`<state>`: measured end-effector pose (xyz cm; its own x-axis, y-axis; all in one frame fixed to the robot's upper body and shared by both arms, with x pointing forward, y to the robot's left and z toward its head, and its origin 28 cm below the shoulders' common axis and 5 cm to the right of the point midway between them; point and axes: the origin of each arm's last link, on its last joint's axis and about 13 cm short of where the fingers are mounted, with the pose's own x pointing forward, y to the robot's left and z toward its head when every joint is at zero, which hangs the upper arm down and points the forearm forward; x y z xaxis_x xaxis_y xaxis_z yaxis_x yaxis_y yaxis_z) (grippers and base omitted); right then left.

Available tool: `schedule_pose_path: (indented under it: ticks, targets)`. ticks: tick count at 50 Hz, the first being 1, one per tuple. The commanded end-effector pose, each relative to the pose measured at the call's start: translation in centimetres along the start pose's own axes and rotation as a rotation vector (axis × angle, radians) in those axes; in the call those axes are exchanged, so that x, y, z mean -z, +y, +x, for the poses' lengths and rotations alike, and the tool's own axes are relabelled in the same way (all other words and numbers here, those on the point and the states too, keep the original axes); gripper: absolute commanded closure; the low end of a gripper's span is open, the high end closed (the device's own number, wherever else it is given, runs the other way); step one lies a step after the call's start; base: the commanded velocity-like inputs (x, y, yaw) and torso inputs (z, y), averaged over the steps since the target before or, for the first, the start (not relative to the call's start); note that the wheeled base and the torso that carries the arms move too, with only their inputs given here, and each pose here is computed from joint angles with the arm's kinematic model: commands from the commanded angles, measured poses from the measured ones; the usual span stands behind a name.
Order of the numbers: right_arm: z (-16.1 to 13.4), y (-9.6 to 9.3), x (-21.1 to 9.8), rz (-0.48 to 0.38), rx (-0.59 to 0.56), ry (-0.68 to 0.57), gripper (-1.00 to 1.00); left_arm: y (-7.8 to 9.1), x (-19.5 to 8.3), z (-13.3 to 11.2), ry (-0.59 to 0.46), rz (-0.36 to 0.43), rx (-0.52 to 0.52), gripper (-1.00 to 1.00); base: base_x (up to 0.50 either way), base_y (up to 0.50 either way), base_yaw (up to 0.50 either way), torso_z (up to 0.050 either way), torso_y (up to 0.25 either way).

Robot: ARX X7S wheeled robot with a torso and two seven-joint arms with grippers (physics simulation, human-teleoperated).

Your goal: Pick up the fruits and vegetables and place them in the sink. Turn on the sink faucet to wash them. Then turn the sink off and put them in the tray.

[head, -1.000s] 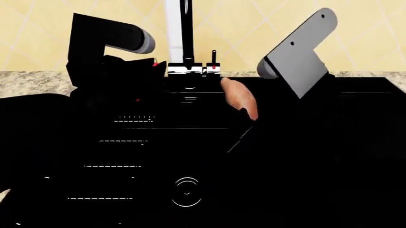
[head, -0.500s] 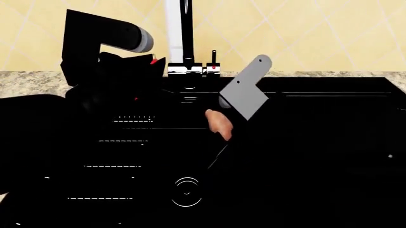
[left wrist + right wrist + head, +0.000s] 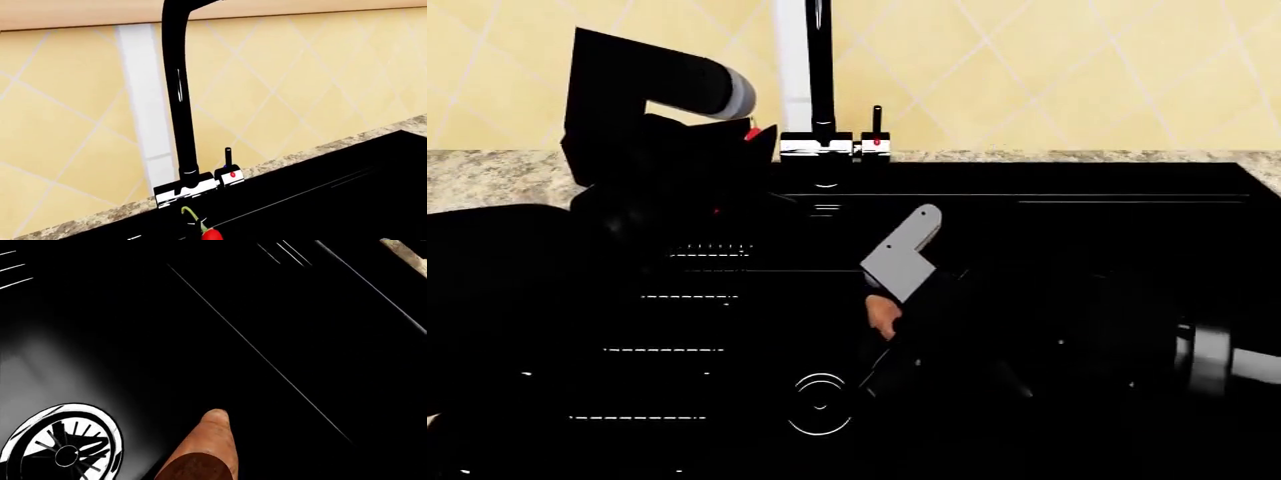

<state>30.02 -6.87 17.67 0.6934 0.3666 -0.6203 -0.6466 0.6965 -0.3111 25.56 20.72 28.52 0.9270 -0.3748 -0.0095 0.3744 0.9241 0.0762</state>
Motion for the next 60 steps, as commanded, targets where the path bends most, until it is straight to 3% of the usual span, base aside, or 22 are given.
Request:
schedule_pose_path:
  ticks: [1,18,31,32,53,60]
  targets:
    - [3.5,0.7,2.5,0.002,-0.022,0.075,1.00,0.0,0.3,0.1,0.009,-0.005,-0.034,1.00,0.00,0.00,0.00,0.000,0.000]
    - [8.0,2.3,6.2,0.001,-0.074,0.196,1.00,0.2,0.6,0.1,0.017,-0.006,-0.037,1.00,0.00,0.00,0.00,0.000,0.000]
    - [9.4,3.4,7.6,-0.005,-0.110,0.258,1.00,0.3,0.6,0.1,0.023,0.002,-0.037,1.00,0.01,0.00,0.01,-0.004,0.000]
    - [9.3,3.5,7.5,-0.018,-0.124,0.255,-1.00,0.3,0.6,0.1,0.023,0.002,-0.036,1.00,0.02,0.00,0.01,-0.012,0.000]
    - [7.4,2.7,6.1,-0.044,-0.126,0.204,-1.00,0.2,0.5,0.2,0.023,0.003,-0.034,1.00,0.00,0.00,0.01,-0.004,0.000]
    - [2.7,0.5,1.9,-0.030,-0.109,0.004,-1.00,0.2,0.5,0.2,0.022,0.001,-0.035,1.00,0.00,0.00,0.00,0.000,0.000]
